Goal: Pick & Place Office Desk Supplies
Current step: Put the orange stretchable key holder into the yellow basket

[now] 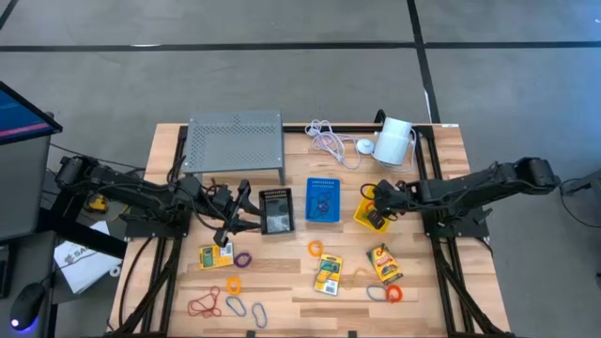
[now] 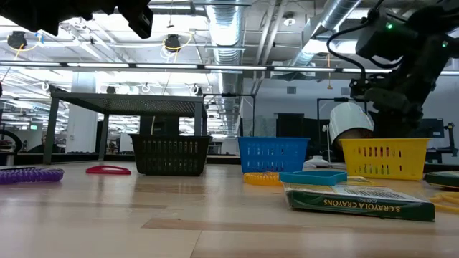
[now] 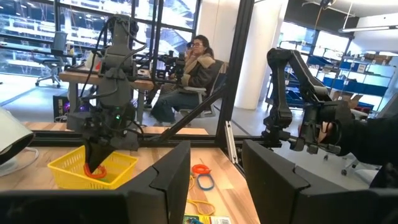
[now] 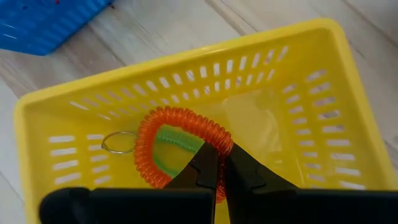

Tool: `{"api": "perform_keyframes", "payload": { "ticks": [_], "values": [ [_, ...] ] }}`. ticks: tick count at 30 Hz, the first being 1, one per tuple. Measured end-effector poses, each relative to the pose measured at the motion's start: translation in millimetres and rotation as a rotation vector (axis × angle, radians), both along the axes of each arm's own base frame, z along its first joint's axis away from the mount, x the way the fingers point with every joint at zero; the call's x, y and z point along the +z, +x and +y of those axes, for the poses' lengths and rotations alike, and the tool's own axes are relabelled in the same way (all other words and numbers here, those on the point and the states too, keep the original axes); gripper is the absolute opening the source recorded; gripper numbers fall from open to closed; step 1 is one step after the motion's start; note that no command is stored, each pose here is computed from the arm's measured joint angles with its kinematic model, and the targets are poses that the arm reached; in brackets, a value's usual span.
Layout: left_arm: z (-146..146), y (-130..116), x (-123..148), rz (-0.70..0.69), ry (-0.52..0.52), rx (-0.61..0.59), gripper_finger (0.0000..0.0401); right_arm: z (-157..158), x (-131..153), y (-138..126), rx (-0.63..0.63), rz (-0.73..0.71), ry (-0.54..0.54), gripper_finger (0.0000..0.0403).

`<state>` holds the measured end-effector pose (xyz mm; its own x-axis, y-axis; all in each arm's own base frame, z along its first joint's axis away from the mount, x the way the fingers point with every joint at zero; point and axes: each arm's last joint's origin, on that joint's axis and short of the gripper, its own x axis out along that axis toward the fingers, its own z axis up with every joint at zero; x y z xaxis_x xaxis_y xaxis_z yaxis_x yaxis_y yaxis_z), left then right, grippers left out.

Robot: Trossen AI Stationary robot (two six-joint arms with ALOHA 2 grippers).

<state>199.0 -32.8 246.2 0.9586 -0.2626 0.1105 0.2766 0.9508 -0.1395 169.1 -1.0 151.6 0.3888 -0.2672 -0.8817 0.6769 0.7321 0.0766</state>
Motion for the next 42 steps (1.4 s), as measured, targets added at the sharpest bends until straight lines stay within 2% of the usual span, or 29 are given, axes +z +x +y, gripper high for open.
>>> {"api": "perform_keyframes", "payload": {
  "ticks": [6,16,28,42],
  "values": [
    [0.0,0.0,-0.3,0.003,0.0,0.0,0.014,0.1,0.5,-0.4,0.001,-0.002,0.003,0.0017],
    [0.0,0.0,-0.3,0.003,0.0,0.0,0.014,0.5,-0.8,-3.1,0.009,0.03,0.027,0.0095],
    [0.0,0.0,-0.3,0.003,0.0,0.0,0.014,-2.9,-1.7,-4.9,-0.008,0.05,0.05,0.0251],
    [0.0,0.1,-0.1,0.002,0.0,0.0,0.014,-9.4,-1.0,-4.4,-0.047,0.043,0.051,0.026]
  ]
}}
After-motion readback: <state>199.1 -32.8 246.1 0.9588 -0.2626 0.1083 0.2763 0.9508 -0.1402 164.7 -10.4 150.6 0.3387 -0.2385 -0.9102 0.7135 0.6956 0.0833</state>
